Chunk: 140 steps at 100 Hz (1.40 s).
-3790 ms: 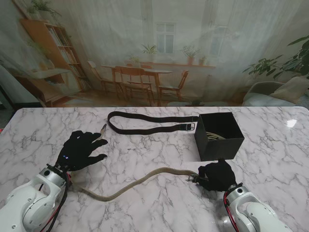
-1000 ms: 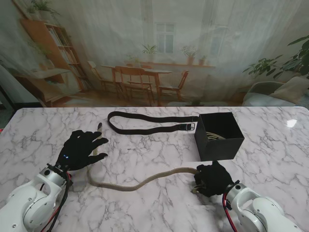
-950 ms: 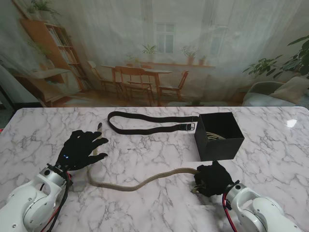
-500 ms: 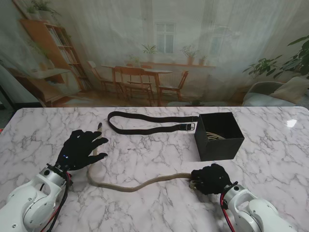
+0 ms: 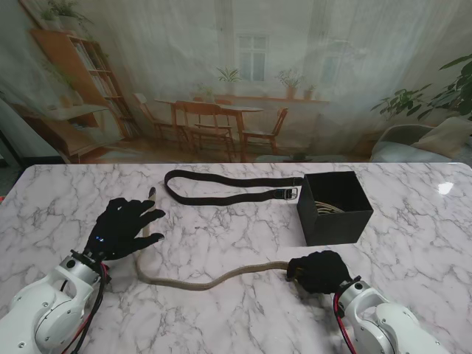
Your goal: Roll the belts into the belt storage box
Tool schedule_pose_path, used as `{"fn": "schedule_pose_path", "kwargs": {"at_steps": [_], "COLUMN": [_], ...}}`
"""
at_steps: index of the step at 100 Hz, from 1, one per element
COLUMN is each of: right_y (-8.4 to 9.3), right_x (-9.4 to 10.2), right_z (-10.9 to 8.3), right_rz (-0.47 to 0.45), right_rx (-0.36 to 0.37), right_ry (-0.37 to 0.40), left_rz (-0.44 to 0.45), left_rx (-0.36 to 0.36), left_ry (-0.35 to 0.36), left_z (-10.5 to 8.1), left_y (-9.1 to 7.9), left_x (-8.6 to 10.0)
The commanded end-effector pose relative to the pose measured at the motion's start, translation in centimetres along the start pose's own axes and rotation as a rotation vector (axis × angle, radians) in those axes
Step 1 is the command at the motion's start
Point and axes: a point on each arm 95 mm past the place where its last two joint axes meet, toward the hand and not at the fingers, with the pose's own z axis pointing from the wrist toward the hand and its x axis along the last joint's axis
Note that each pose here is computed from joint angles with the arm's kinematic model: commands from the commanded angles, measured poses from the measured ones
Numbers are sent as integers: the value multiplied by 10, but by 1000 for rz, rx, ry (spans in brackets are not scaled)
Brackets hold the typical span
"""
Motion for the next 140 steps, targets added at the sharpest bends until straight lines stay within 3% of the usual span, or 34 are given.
{"fn": "schedule_pose_path", "kwargs": {"at_steps": [1,23,30,71,79,112,140], "right_y": [-3,0,5,31,32,29,16], "right_x": [2,3,5,0,1,-2,1], "right_z": [-1,-3,-6,-21,-22,-23,-16], "right_rz": [7,40,79,107,130,63,27], "right_rx": [7,52,98,389,409,454,381], "right_ry": [7,16,24,85,99,83,81], "left_rz": [-2,-2,-3,-6,-5,-5,-5], "left_rx": [-13,-13,-13,-13,-12,-13,-13], "left_ry": [3,5,7,10,10,8,8], "left_z": [-1,-1,0,0,0,0,0], "left_y": [2,2,2,3,3,2,2], "left_x": [1,1,1,2,2,2,2]}}
